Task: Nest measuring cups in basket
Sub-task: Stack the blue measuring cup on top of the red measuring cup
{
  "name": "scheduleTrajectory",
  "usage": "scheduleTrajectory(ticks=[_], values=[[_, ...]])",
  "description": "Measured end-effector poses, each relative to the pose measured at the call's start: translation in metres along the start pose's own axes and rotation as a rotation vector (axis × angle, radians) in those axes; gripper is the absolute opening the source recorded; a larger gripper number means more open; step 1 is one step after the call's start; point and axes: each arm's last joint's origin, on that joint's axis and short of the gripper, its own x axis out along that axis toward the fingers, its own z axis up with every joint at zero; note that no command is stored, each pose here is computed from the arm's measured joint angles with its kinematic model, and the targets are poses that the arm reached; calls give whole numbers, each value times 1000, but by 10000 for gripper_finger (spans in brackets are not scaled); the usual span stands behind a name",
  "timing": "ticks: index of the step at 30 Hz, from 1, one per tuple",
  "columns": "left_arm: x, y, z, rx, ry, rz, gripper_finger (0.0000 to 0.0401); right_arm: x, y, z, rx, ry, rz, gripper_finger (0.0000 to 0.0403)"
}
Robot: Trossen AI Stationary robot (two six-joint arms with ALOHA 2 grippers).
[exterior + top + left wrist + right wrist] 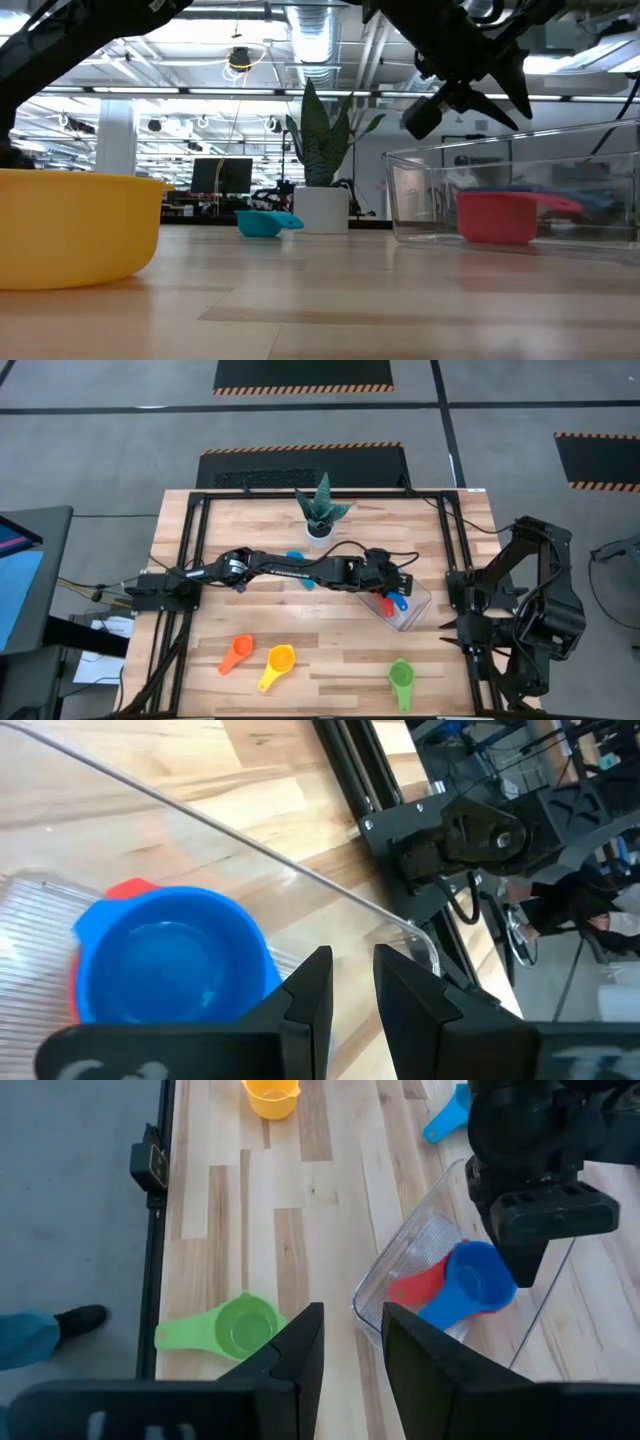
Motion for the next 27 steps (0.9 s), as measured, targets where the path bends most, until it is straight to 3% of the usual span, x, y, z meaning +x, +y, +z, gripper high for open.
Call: scheduleTrajectory(ticks=[7,12,18,27], values=[[0,-2,-2,-3,31,-25,64,0,0,0,0,0,0,127],[-3,-14,-6,13,101,-166,64,0,0,0,0,0,0,127],[-6,-18,-15,221,80,-182,59,0,0,0,1,0,0,127],[-11,-25,-26,606,-11,-184,3,0,0,-1,24,23,10,127]])
